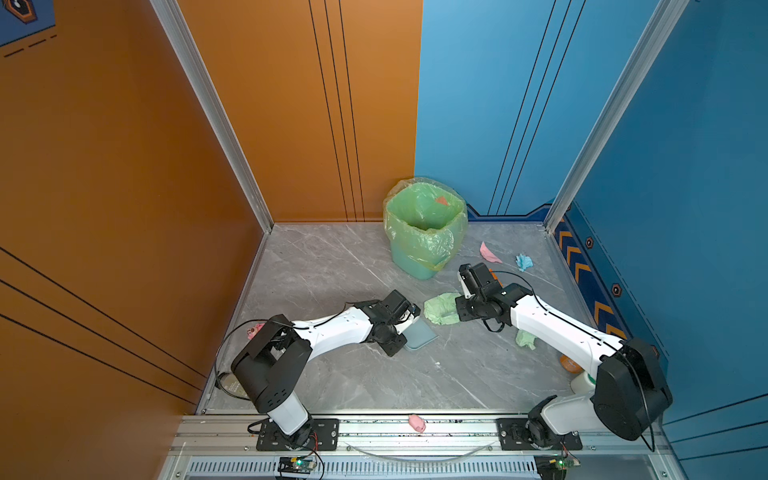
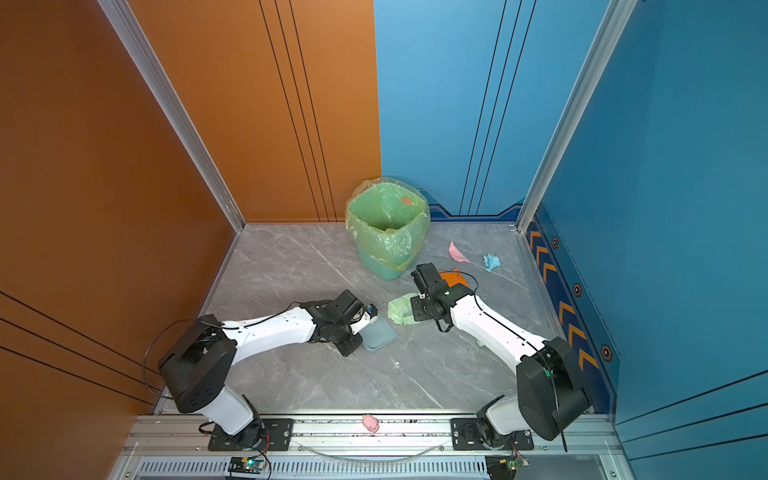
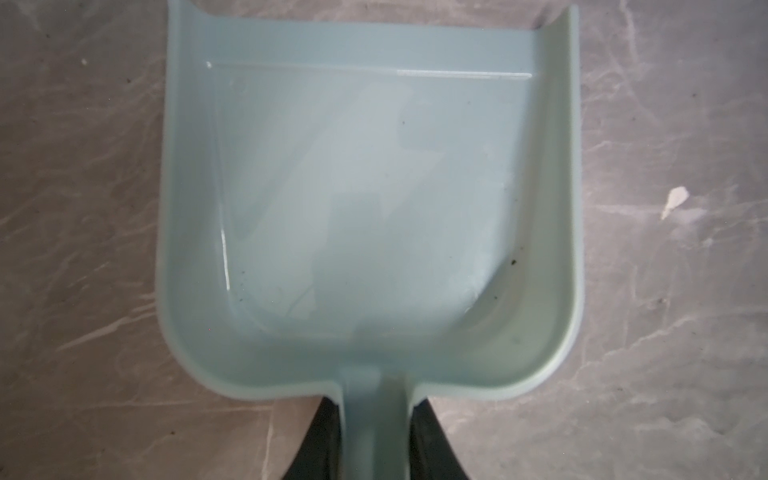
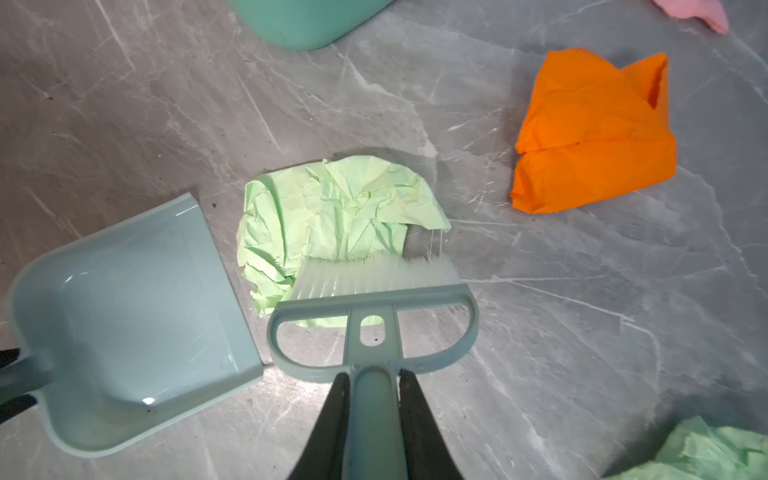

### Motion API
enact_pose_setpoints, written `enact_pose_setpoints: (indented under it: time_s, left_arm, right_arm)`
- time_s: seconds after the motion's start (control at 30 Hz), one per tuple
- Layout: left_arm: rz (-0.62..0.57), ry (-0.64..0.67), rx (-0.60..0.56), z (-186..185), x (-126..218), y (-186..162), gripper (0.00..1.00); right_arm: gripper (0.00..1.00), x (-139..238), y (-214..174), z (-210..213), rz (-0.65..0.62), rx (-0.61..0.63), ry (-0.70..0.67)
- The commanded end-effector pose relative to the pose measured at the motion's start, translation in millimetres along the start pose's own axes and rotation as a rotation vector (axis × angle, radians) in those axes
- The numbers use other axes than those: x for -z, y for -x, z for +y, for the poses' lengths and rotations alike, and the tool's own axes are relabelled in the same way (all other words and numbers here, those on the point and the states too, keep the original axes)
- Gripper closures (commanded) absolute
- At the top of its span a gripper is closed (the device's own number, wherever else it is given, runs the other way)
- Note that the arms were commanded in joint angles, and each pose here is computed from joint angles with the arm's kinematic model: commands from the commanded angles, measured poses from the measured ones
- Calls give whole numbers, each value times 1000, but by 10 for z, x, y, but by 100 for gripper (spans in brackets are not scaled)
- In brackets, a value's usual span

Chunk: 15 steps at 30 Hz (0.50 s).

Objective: Sweep away the paper scraps from the table
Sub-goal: 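Sweep the crumpled light green scrap with the right gripper's brush into the dustpan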

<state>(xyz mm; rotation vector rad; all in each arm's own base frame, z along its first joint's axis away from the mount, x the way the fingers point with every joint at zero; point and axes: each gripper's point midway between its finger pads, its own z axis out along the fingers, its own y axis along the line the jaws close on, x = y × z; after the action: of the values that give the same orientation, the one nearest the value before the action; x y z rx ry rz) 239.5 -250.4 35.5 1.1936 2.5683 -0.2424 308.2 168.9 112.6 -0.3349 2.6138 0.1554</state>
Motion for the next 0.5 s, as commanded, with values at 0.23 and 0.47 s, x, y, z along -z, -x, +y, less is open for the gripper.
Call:
enact_pose_setpoints:
  time_s: [0.23, 0.47]
  left_arm:
    - [-2, -9, -6, -46, -23, 66, 100]
    - [4, -7, -4, -40, -38, 51, 100]
  right_arm:
    - [100, 59, -229, 499, 96, 120, 237]
    - [100, 212, -282, 675, 99, 136, 362]
